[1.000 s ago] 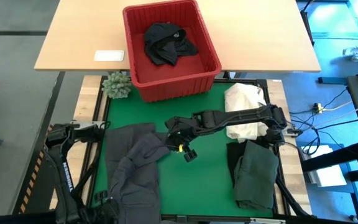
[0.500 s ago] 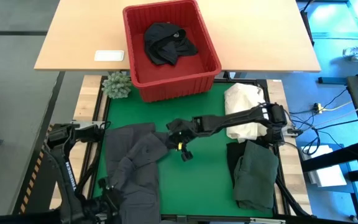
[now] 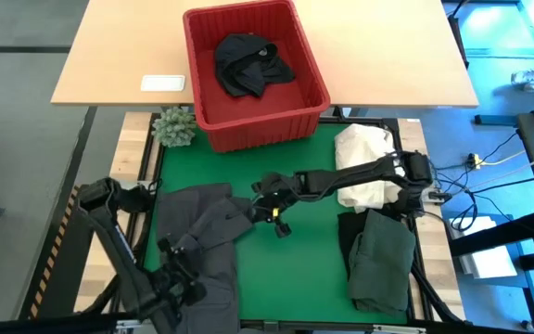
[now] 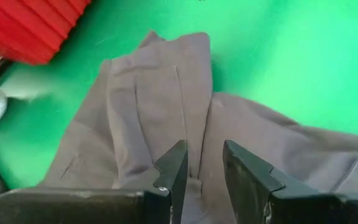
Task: Fold laundry
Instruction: Fold the gray pants
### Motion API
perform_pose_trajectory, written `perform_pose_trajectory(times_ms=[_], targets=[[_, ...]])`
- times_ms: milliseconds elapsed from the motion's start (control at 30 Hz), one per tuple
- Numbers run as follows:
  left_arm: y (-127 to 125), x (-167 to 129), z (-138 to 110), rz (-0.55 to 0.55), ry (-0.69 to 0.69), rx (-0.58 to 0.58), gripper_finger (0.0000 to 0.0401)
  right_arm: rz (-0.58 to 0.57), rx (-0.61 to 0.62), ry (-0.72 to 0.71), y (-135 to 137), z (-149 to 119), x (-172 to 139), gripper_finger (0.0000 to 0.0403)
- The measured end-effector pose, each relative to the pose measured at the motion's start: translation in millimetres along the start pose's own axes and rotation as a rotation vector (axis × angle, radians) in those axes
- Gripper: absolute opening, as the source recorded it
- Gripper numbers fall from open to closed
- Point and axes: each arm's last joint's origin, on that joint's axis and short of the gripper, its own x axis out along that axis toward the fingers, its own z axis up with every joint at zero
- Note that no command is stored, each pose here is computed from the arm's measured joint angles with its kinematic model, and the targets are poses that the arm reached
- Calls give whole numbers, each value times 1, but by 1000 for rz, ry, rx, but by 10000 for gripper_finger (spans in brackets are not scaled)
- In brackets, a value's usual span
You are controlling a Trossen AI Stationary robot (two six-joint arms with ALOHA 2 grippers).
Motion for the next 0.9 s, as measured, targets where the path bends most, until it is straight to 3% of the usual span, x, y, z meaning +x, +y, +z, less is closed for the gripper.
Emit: perform_pose_trajectory(times_ms=[233,433,700,900], targets=[[25,18,15,-94,-44,-42,74,-18,-16,-87,18,-1,-35,9],[62,48,22,-83,1,-179,67,-52,12,-183,33,-19,-58,9],[105,101,54,-47,192,-103,126,-67,65,-196,41,-36,-66,9],[136,126,74,-173,277,-86,183,-70,48,-185,49,-34,-63,9]])
